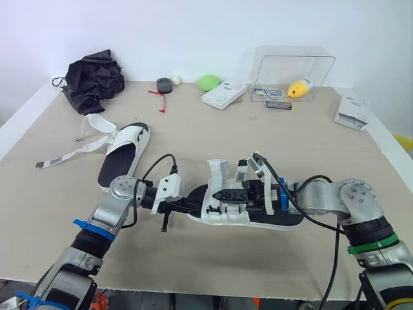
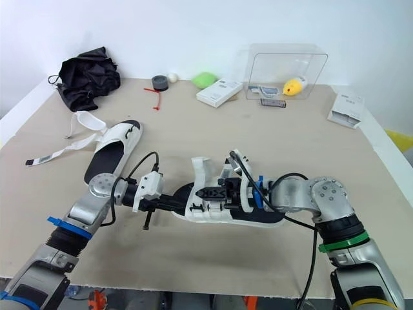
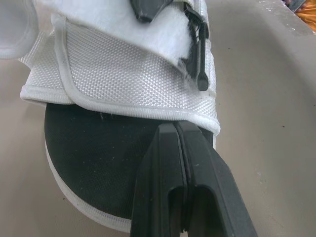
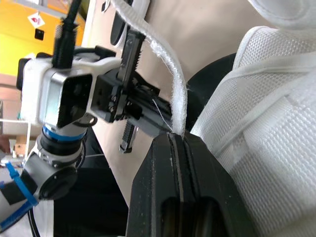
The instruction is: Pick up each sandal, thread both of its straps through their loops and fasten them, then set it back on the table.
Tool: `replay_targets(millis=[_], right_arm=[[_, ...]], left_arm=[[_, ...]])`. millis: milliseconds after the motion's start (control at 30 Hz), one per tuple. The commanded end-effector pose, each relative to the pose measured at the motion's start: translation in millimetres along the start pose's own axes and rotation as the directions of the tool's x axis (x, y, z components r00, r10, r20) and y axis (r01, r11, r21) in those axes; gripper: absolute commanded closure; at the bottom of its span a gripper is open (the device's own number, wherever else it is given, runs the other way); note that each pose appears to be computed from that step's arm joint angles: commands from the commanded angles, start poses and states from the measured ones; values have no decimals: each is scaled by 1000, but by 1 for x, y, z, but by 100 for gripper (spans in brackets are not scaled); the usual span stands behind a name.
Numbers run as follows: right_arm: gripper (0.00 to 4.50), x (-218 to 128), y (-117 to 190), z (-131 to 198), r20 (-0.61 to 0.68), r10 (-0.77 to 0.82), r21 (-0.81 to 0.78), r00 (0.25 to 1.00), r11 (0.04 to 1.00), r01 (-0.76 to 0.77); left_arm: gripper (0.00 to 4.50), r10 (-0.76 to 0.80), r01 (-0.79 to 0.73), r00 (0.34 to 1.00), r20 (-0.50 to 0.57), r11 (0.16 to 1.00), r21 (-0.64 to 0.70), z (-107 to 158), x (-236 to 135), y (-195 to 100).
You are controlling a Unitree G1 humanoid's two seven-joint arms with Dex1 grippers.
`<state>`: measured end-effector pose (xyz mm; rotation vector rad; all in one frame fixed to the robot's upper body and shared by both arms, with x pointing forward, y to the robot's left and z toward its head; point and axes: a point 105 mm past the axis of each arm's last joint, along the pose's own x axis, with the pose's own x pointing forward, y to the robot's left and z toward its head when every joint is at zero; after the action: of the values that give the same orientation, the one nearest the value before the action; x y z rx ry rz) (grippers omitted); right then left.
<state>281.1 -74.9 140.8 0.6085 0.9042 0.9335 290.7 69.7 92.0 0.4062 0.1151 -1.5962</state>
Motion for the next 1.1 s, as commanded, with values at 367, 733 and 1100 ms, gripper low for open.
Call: replay_targets(millis=[367, 733, 1100], right_arm=[[445, -4, 10, 3, -15, 34, -43, 999, 998, -35], [445, -10, 22, 18, 2, 56, -89, 998, 994, -56], [445, -11, 20, 11, -14, 53, -89, 998, 995, -54]], left_arm=[[450, -74, 65, 995, -71, 991, -118, -31, 7, -24], [450, -77, 67, 994, -74, 990, -121, -32, 7, -24], [450, -74, 64, 994, -76, 990, -127, -34, 7, -25]])
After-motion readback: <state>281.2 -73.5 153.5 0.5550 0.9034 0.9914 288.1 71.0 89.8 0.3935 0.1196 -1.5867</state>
